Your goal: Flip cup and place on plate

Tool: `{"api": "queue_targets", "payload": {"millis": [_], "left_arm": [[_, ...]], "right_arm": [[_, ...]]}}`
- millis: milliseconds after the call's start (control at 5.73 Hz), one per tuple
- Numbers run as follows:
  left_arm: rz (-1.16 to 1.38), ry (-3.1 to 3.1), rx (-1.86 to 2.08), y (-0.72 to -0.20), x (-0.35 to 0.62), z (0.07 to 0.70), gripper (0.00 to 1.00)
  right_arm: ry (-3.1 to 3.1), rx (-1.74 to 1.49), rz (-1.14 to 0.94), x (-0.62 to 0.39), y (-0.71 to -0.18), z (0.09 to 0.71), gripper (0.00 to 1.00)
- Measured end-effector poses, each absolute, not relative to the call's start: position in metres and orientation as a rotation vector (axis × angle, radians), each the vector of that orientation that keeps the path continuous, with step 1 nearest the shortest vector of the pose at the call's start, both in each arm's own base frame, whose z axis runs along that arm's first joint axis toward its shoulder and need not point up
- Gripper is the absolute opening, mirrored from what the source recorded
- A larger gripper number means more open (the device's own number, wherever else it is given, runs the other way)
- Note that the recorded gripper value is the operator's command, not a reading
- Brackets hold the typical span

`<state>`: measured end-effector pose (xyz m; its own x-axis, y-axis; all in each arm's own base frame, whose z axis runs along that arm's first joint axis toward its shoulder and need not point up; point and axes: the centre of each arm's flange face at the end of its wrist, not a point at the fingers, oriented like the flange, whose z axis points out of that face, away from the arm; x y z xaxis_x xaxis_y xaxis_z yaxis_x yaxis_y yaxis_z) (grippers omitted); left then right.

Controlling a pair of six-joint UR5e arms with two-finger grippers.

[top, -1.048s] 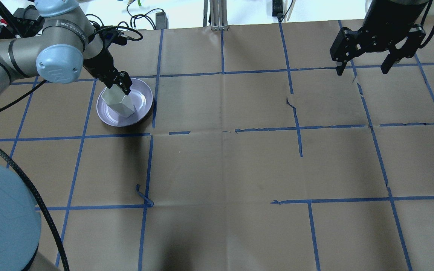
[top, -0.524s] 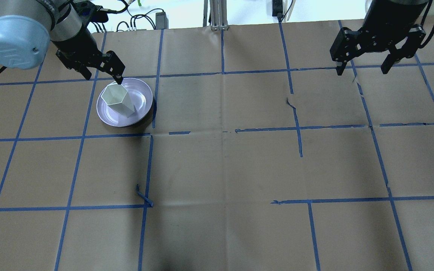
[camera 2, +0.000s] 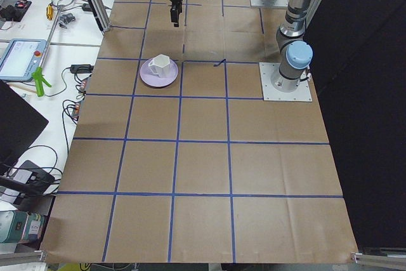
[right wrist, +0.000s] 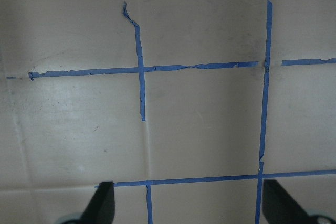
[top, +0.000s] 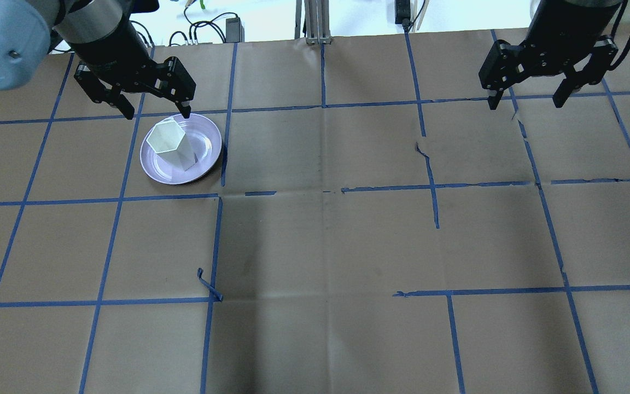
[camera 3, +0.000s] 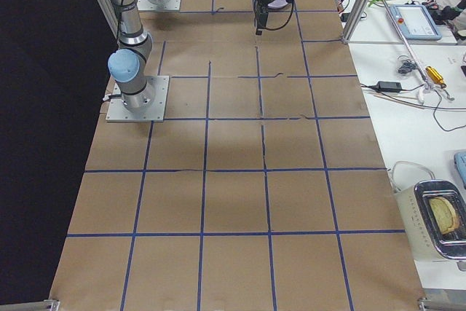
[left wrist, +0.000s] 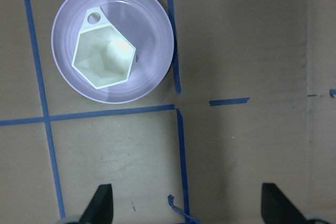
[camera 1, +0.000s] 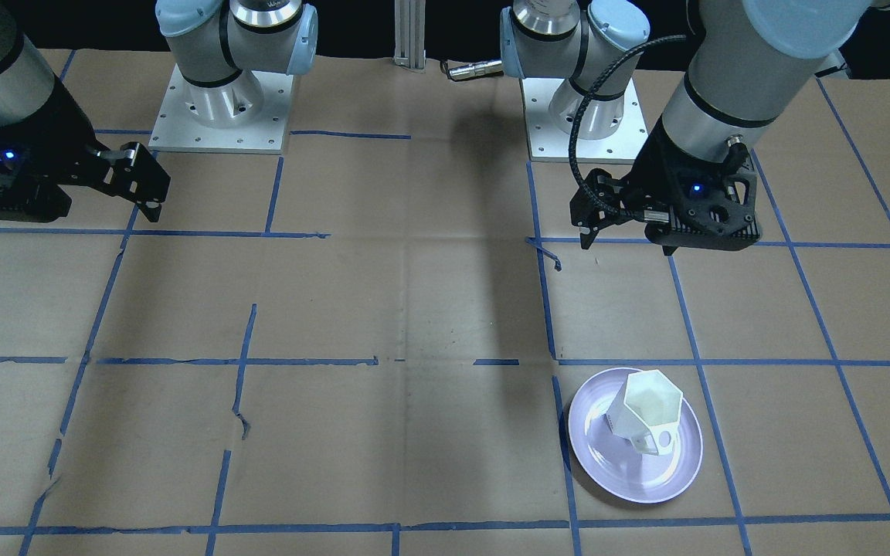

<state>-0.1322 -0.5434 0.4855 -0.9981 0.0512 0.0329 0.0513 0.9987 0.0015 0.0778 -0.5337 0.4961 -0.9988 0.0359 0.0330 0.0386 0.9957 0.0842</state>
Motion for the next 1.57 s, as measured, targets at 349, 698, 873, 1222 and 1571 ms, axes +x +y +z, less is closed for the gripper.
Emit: {"api": "queue_targets", "payload": {"millis": [349,698,873,1222,1571], "left_arm": [[0.008,-3.104,-0.084,-0.5436,-0.1427,0.4922,0.98],[0.017,-3.105,-0.087,-0.542,-0.1436,0.4933,0.98],[0.025,-3.105,-0.089,-0.5389,-0.1436,0.496,0.98],[0.032,-3.106,-0.094,-0.5352,-0.1429,0.4988,0.98],[0.038,-3.104,-0.095,-0.5348,-0.1428,0.5004,0.98]], "right_arm": [[-3.107,-0.058,-0.132,0.0779,-0.5337,0.4961,1.0],[-3.107,-0.058,-0.132,0.0778,-0.5337,0.4961,1.0],[-3.107,-0.058,-0.132,0.0779,-0.5337,0.4961,1.0],[-3.107,-0.058,-0.132,0.0778,-0.5337,0.4961,1.0],[-3.107,-0.058,-0.132,0.0778,-0.5337,0.4961,1.0]]}}
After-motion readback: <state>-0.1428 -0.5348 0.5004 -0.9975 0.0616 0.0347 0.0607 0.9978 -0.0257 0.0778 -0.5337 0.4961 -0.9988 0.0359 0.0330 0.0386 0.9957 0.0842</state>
